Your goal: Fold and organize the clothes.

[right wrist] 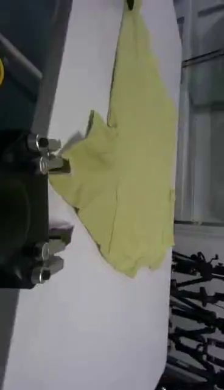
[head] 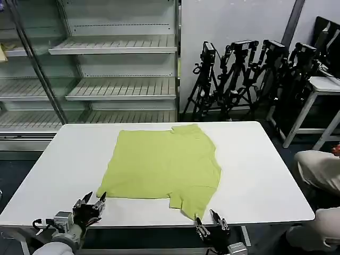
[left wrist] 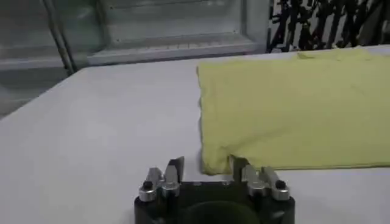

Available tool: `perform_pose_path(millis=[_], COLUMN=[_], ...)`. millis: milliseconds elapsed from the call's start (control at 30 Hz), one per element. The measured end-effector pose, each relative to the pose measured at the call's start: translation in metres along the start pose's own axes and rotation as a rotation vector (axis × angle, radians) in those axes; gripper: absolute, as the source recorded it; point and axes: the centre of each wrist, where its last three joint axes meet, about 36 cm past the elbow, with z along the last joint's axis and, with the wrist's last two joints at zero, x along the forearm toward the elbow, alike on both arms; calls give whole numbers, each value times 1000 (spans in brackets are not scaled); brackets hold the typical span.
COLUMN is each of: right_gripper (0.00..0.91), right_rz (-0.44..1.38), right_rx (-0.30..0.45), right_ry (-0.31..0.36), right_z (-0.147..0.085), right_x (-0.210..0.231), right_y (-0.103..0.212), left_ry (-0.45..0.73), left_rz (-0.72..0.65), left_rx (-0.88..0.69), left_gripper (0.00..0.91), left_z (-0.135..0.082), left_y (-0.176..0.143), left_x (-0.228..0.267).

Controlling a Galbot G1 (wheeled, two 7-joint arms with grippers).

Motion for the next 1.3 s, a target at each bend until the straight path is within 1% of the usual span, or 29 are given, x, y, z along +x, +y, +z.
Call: perform_pose_path(millis=[300, 633, 667, 733, 1033, 1133, 1300], right_gripper=[0, 0, 0, 0, 0, 0, 0], right_rz=[-25, -17, -15, -8, 9, 14, 24], right_rx=[-13, -9, -9, -7, -1, 7, 19], right_ry=[-11, -74, -79, -93, -143, -159, -176], right_z=[-4, -24, -26, -31, -57, -66, -78], right_x=[-1, -5, -6, -9, -37, -47, -67], right_y=[-1, -10, -11, -14, -23, -26, -33], left_ry=[-5, -62, -69, -79, -129, -142, -167], left_rz=[22, 46, 50, 56, 72, 69, 77], left_rx=[5, 14, 16, 21, 33, 47, 71], left_gripper=[20, 20, 30, 20, 20, 30, 20], left_z=[-1, -14, -15, -16, -27, -31, -38], left_y=[-4, -6, -6, -7, -5, -1, 3], left_x=[1, 1, 0, -1, -15, -24, -42])
